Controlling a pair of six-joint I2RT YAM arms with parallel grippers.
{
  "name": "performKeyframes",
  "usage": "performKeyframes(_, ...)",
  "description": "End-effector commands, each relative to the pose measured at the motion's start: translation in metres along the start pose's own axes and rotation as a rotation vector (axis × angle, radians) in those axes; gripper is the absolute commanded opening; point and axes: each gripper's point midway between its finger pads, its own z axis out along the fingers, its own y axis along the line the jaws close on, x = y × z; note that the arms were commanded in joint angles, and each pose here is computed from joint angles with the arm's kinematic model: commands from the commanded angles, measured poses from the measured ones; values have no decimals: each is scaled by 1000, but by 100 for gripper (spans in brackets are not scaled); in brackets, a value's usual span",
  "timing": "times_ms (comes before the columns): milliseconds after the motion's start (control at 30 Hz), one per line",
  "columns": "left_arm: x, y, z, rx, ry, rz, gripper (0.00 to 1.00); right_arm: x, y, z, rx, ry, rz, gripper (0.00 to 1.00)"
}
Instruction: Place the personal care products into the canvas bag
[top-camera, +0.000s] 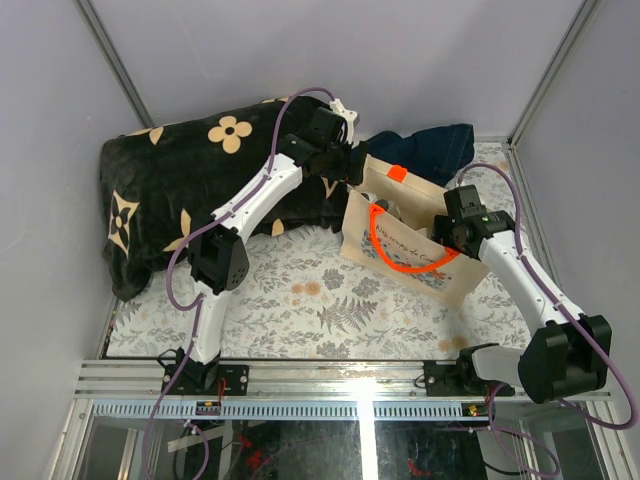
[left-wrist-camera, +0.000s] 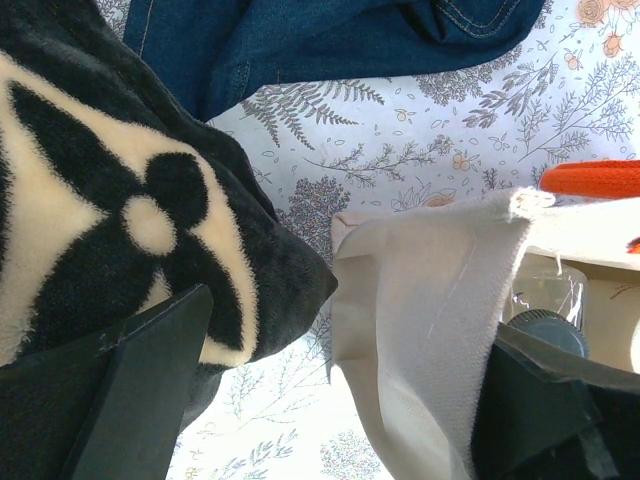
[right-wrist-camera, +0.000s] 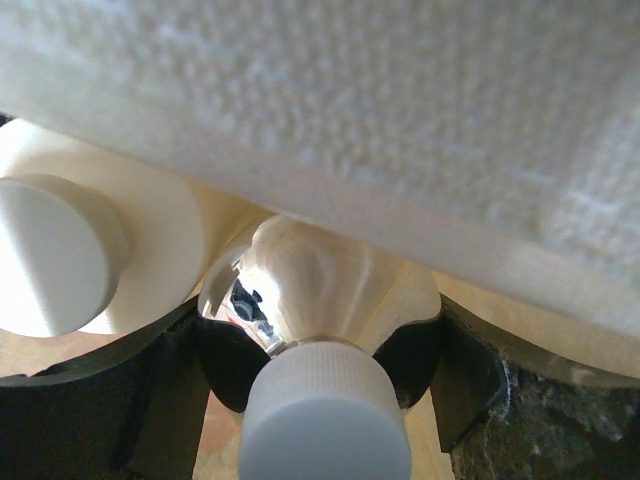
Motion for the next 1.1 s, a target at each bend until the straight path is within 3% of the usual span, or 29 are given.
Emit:
performKeyframes(0, -5, 6, 7, -13, -10, 8, 86, 8, 1, -4, -20, 35, -10, 15)
performKeyframes(233, -5, 7, 5, -16, -12, 9, 86, -1, 1, -11, -17, 21, -23, 67)
performKeyframes(367, -6, 6, 5, -15, -13, 8, 86, -8, -3, -18, -1, 12, -35, 84)
performKeyframes(500, -6, 6, 5, -15, -15, 7, 86, -21, -3, -28, -1, -25, -38, 91)
performKeyframes(833, -8, 5, 5, -12, -18, 3, 86, -58, -10, -65, 19, -128, -40, 97)
performKeyframes(1067, -15, 7, 2, -25, -38, 6, 87, -118, -2, -111, -47, -378, 0, 100)
